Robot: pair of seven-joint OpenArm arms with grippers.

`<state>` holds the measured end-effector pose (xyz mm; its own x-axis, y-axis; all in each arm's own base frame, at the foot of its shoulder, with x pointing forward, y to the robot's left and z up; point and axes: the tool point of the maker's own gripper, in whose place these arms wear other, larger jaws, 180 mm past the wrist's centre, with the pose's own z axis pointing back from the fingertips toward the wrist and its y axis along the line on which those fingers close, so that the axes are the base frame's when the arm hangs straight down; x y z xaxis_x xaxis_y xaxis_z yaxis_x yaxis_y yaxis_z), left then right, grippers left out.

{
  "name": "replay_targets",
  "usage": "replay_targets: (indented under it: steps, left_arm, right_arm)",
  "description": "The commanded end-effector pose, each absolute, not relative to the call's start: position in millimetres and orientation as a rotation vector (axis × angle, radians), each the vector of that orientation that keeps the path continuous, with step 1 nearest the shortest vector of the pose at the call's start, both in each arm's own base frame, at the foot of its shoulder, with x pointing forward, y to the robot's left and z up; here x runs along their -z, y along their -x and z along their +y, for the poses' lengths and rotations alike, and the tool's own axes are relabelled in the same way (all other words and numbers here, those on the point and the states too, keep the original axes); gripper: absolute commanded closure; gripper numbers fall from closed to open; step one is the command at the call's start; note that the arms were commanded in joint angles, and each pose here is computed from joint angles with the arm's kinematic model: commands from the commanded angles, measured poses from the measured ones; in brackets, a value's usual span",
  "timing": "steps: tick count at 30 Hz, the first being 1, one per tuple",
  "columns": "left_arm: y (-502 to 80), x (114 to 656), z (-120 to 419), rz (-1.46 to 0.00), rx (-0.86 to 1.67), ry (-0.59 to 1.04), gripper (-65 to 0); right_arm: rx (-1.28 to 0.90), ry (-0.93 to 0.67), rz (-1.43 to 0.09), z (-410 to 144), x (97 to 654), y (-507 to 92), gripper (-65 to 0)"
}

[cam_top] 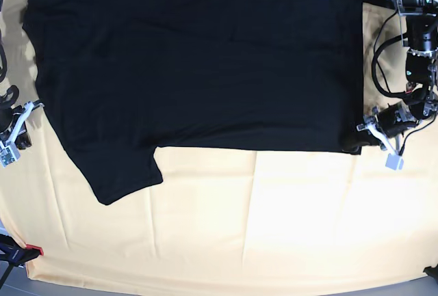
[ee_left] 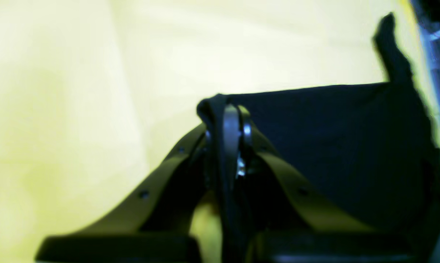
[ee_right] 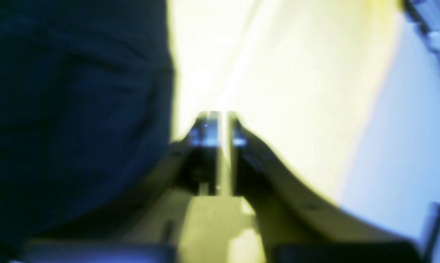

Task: Fold the T-shirt properly
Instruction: 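Grasp the hem corners with both grippers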

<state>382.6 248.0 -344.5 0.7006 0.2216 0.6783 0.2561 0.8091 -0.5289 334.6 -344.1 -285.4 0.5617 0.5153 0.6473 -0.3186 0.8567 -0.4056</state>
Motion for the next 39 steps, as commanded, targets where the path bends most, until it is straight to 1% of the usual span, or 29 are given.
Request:
replay_targets:
  steps: [1, 4, 6, 7, 11, 12, 13, 17, 21, 23, 28, 34, 39]
  left_arm:
    - [-401.8, 316.1, 259.2, -0.91, 0.021, 0.629, 0.0]
    - [-411.8, 307.1, 263.5, -0.949, 0.036, 0.595, 0.0]
    - [-414.4, 303.9, 264.0, -0.96, 0.038, 0.592, 0.0]
    - [-414.3, 304.0, 263.6, -0.959, 0.039, 0.593, 0.0]
    - [-411.7, 309.1, 258.9, -0.934, 0.044, 0.6, 0.0]
    - [-410.7, 310.7, 258.0, -0.928, 0.045, 0.602, 0.0]
    - [-410.1, 311.6, 257.9, -0.925, 0.045, 0.601, 0.0]
    - [-408.5, 313.6, 258.1, -0.92, 0.044, 0.601, 0.0]
    - [-408.7, 313.3, 257.9, -0.921, 0.044, 0.602, 0.0]
    - [-408.7, 313.3, 257.9, -0.921, 0.044, 0.602, 0.0]
    - [-408.9, 312.4, 257.6, -0.923, 0.04, 0.607, 0.0]
    - [-408.9, 312.4, 257.6, -0.923, 0.041, 0.607, 0.0]
    - [-408.9, 312.3, 257.4, -0.924, 0.04, 0.608, 0.0]
  right_arm:
    - [-0.479, 0.303, -0.918, -352.4, 261.3, -346.5, -12.2]
    - [-0.37, 0.338, -0.996, -360.7, 250.8, -354.1, -12.2]
    - [-0.354, 0.323, -1.016, -356.7, 251.5, -356.9, -12.5]
    - [-0.358, 0.302, -1.016, -352.5, 254.9, -358.0, -14.4]
    - [-0.284, 0.166, -1.01, -346.9, 276.7, -368.0, -31.5]
    - [-0.26, 0.124, -1.002, -347.4, 284.7, -370.4, -34.2]
    - [-0.233, 0.08, -0.997, -348.5, 290.9, -374.0, -35.0]
    - [-0.109, -0.104, -1.007, -354.2, 303.2, -392.7, -35.0]
    - [-0.021, -0.327, -0.991, -347.6, 306.5, -405.4, -34.9]
    - [0.025, -0.399, -0.977, -345.4, 308.3, -410.3, -34.9]
    - [0.112, -0.466, -0.947, -339.8, 324.4, -417.6, -34.9]
    - [0.102, -0.488, -0.875, -318.6, 347.4, -412.0, -34.9]
    - [0.097, -0.526, -0.85, -298.8, 359.8, -409.5, -34.7]
